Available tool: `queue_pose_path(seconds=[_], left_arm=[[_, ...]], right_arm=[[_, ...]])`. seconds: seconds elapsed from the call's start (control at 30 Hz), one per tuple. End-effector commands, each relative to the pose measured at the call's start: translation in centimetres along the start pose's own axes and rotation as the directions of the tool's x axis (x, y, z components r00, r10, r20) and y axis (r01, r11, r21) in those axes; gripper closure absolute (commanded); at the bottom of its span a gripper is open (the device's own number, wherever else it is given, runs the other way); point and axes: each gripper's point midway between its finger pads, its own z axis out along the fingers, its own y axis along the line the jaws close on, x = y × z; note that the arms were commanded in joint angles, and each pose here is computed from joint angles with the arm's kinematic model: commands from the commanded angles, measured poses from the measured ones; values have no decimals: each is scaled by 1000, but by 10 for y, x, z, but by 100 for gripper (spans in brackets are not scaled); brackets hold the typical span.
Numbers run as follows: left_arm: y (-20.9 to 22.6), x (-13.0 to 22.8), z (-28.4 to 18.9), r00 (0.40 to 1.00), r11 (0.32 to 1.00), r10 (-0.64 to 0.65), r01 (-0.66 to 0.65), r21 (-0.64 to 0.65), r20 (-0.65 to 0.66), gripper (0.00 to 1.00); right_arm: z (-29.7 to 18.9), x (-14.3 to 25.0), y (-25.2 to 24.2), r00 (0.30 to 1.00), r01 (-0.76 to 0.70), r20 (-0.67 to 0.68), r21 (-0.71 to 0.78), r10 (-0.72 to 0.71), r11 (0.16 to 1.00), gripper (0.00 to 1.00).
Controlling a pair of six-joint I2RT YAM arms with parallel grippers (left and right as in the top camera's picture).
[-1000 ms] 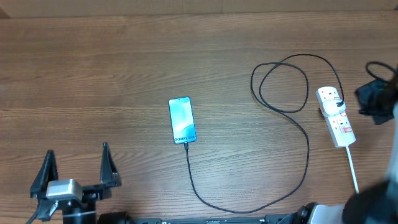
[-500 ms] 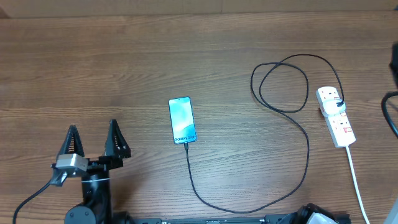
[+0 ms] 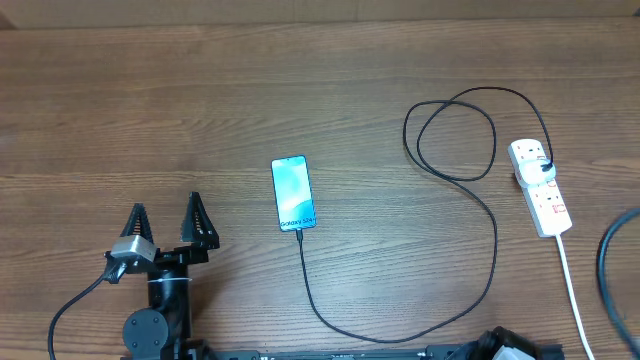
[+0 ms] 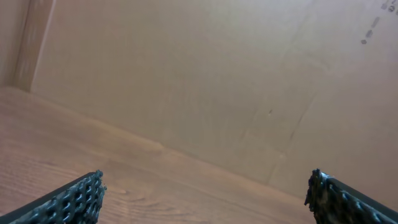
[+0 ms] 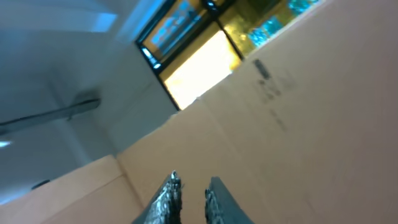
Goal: Plug charger to phone and switch on socket
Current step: 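Lift the right gripper off the switch and pull it back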
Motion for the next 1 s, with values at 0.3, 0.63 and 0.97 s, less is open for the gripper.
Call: queue_pose_path(seconds=[0.3, 0.63, 0.97], left_arm=[[11, 17, -1, 998, 999, -19, 16, -43, -57, 0], [24, 48, -6, 983, 995, -23, 5, -100, -180, 0], [26, 51, -7, 980, 994, -24, 2, -107, -196, 0]], right_arm=[[-16, 56, 28, 954, -2, -297, -129, -37, 992, 87], [-40, 69, 52, 958, 114, -252, -114, -139, 987, 88], [-58, 79, 92, 951, 96, -267, -232, -158, 968, 88]])
